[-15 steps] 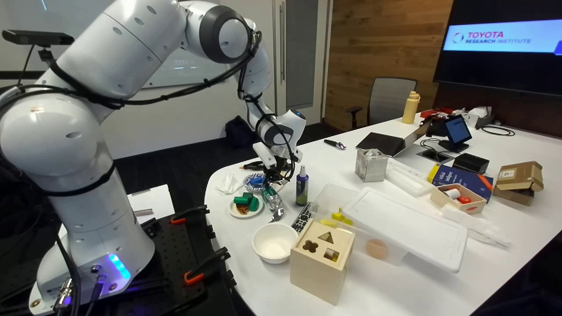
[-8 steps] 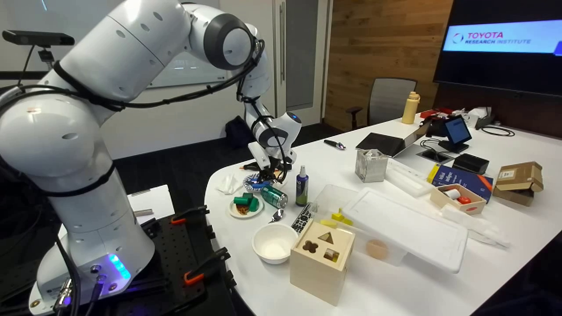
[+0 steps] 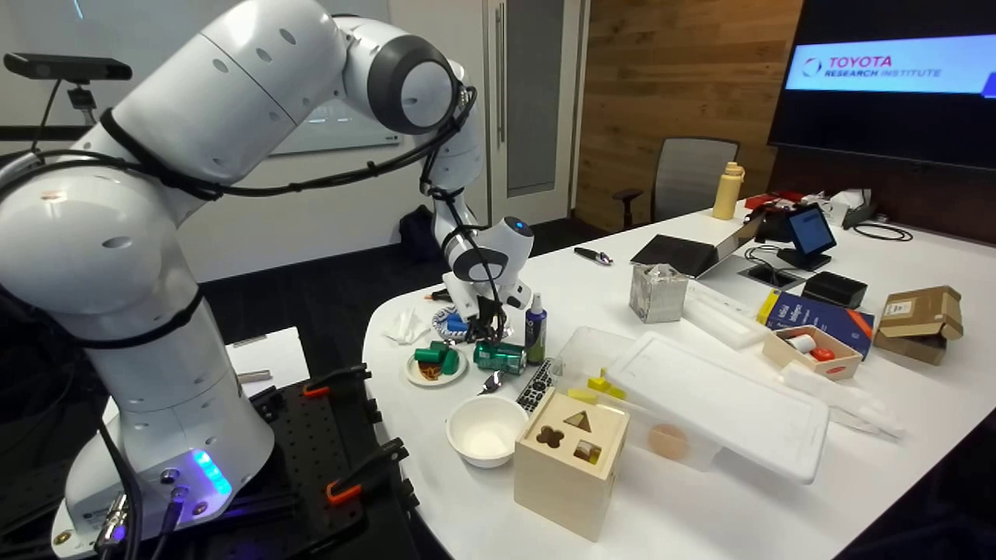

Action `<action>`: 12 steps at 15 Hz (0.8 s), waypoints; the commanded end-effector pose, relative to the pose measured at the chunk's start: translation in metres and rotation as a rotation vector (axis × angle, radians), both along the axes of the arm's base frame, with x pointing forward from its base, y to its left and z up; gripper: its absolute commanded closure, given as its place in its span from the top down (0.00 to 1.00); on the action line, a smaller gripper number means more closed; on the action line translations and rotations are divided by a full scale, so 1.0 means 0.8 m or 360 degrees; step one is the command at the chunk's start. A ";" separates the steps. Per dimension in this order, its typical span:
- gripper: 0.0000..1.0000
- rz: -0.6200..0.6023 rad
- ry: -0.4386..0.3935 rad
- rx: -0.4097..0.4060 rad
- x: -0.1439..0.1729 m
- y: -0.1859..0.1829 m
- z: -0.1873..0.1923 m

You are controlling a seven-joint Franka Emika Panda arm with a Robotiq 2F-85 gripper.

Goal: Move the fork around in the bowl, and then place it back on the table

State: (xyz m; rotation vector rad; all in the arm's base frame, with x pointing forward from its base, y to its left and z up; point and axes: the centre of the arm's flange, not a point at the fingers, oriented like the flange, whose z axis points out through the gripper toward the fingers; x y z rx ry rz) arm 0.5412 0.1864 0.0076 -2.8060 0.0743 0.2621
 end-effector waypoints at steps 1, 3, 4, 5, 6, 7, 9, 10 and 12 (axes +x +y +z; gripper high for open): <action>0.03 -0.0061 -0.0068 -0.0052 -0.014 -0.019 0.015; 0.03 -0.0071 -0.0079 -0.0069 -0.014 -0.023 0.012; 0.03 -0.0072 -0.0083 -0.0074 -0.015 -0.024 0.010; 0.04 -0.0075 -0.0088 -0.0076 -0.016 -0.024 0.008; 0.37 -0.0077 -0.0094 -0.0075 -0.017 -0.021 0.008; 0.38 -0.0080 -0.0097 -0.0075 -0.017 -0.021 0.008; 0.51 -0.0089 -0.0103 -0.0072 -0.018 -0.020 0.009; 0.58 -0.0092 -0.0109 -0.0068 -0.019 -0.019 0.012; 0.73 -0.0092 -0.0125 -0.0058 -0.022 -0.017 0.019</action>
